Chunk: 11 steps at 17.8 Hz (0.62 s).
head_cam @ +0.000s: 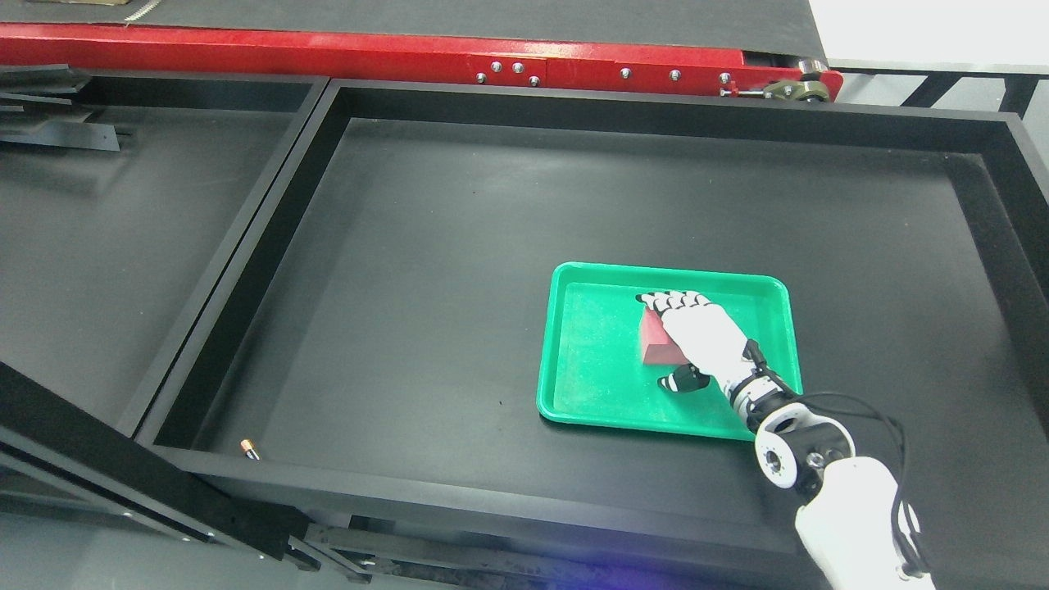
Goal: Pick pink block from left shelf to tray
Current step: 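Close the right hand fingers around the pink block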
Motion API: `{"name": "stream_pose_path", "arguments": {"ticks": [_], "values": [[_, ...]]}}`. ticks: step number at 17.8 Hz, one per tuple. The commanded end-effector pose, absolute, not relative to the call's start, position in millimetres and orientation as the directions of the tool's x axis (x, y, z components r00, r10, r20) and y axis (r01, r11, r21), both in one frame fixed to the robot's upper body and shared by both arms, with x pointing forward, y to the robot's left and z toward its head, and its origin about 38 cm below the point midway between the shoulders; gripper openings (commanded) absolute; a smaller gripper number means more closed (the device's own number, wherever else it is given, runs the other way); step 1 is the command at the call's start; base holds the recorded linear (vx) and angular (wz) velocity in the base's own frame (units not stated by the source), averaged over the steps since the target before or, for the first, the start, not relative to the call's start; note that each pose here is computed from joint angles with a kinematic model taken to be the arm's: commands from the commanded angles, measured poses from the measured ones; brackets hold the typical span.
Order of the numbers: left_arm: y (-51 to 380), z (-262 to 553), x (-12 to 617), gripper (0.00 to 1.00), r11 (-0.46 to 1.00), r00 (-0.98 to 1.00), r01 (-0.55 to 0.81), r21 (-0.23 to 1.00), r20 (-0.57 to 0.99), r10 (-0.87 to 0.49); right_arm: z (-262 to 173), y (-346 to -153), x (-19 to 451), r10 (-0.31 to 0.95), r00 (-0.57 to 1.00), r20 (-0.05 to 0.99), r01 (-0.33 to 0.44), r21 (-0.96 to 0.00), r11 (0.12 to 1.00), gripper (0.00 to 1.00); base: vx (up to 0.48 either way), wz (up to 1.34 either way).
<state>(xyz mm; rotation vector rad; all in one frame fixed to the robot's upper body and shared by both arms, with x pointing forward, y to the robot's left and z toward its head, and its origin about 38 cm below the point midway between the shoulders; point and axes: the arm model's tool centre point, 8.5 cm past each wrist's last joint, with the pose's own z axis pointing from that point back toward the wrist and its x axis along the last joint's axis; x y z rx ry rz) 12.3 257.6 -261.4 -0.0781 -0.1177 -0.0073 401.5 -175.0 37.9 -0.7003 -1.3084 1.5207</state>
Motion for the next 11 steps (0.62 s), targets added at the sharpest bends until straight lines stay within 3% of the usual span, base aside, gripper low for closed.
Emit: {"name": "stream_pose_path", "arguments": {"ticks": [1, 5, 11], "values": [[268.1, -260.9, 5.5, 1.0, 0.998, 0.993, 0.012, -0.062, 0.115, -0.005, 33.5, -172.5, 402.8, 0.918, -0.36, 0.167, -0.305, -0.951, 0.054, 0.97, 0.0, 0.0], [268.1, -260.9, 5.5, 1.0, 0.998, 0.993, 0.012, -0.062, 0.115, -0.005, 34.3, -172.2, 402.9, 0.917, -0.362, 0.167, -0.301, -0.952, 0.055, 0.78, 0.0, 0.0], [268.1, -260.9, 5.5, 1.0, 0.998, 0.993, 0.012, -0.062, 0.115, -0.005, 33.0, -171.2, 401.3, 0.912, -0.373, 0.169, -0.306, -0.951, 0.052, 0.57, 0.0, 0.0]]}}
